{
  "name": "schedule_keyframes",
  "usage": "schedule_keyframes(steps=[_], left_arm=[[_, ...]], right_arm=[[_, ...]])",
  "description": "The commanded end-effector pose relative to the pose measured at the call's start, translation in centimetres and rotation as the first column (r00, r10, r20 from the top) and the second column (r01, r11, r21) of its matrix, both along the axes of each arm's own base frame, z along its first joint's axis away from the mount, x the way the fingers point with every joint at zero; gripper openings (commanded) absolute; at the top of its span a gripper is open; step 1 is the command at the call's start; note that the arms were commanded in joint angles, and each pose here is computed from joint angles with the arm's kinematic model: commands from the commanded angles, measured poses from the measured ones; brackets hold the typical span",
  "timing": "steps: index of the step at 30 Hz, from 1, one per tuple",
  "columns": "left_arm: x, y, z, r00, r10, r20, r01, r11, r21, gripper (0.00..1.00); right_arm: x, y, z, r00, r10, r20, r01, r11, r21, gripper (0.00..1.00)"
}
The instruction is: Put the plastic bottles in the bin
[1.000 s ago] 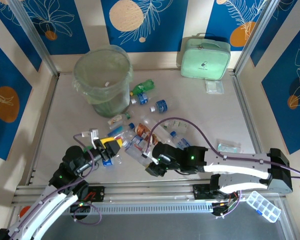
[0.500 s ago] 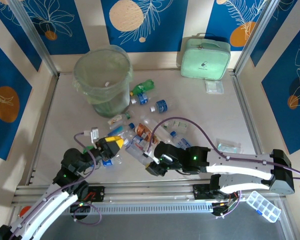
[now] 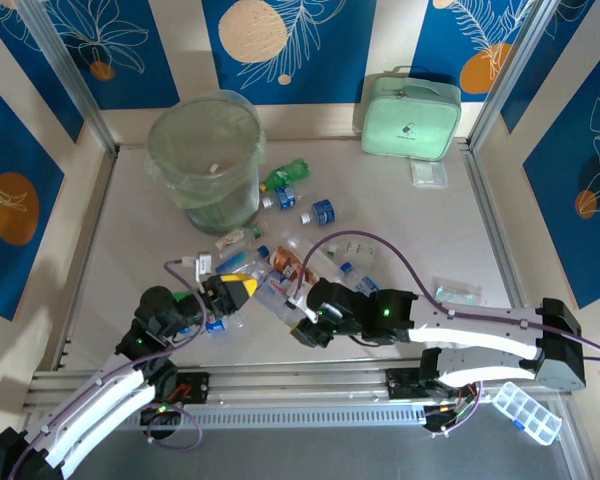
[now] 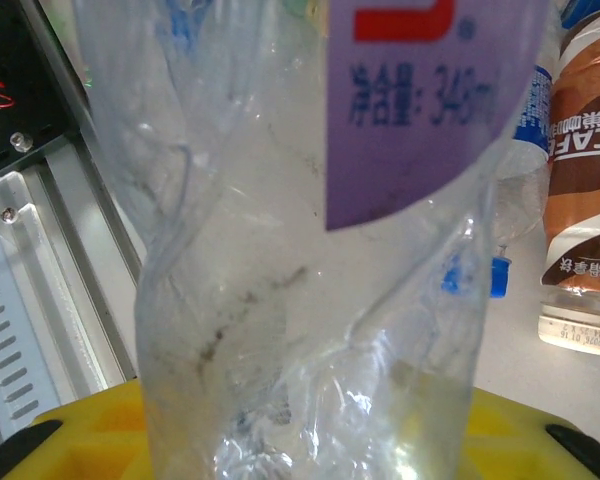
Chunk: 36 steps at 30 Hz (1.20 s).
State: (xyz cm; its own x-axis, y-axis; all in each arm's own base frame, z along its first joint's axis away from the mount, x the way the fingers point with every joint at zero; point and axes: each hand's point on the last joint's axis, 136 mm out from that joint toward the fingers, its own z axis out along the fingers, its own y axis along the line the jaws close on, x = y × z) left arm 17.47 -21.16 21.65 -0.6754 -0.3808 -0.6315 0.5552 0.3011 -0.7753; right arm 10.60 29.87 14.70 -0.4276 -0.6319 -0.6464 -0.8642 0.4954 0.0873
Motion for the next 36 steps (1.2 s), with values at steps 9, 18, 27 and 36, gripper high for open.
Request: schedule_keyframes(steps=[9, 18, 27, 36], left_arm=[[-0.6, -0.2, 2.9, 0.995, -0.023, 0.1, 0.025, 0.999, -0.025, 0.65], [-1.1, -0.3, 3.3, 0.991, -0.045, 0.124, 0.048, 0.998, -0.028, 0.42], [-1.3, -0.2, 3.7, 0.991, -0.049, 0.127, 0.054, 0.998, -0.043, 0.23], [-1.3, 0.3, 4.5, 0.991, -0.024, 0.128, 0.032, 0.997, -0.065, 0.13]], right_arm=[[-0.3, 2.2, 0.7, 0.999, 0.052, -0.013, -0.051, 0.998, 0.038, 0.42], [0.2, 2.8, -0.1, 0.999, 0.052, -0.015, -0.052, 0.999, 0.018, 0.42], [0.5, 2.7, -0.3, 0.999, 0.042, -0.013, -0.042, 0.999, 0.019, 0.42], [1.5, 1.7, -0.6, 1.0, -0.005, 0.016, 0.004, 1.0, 0.027, 0.62]])
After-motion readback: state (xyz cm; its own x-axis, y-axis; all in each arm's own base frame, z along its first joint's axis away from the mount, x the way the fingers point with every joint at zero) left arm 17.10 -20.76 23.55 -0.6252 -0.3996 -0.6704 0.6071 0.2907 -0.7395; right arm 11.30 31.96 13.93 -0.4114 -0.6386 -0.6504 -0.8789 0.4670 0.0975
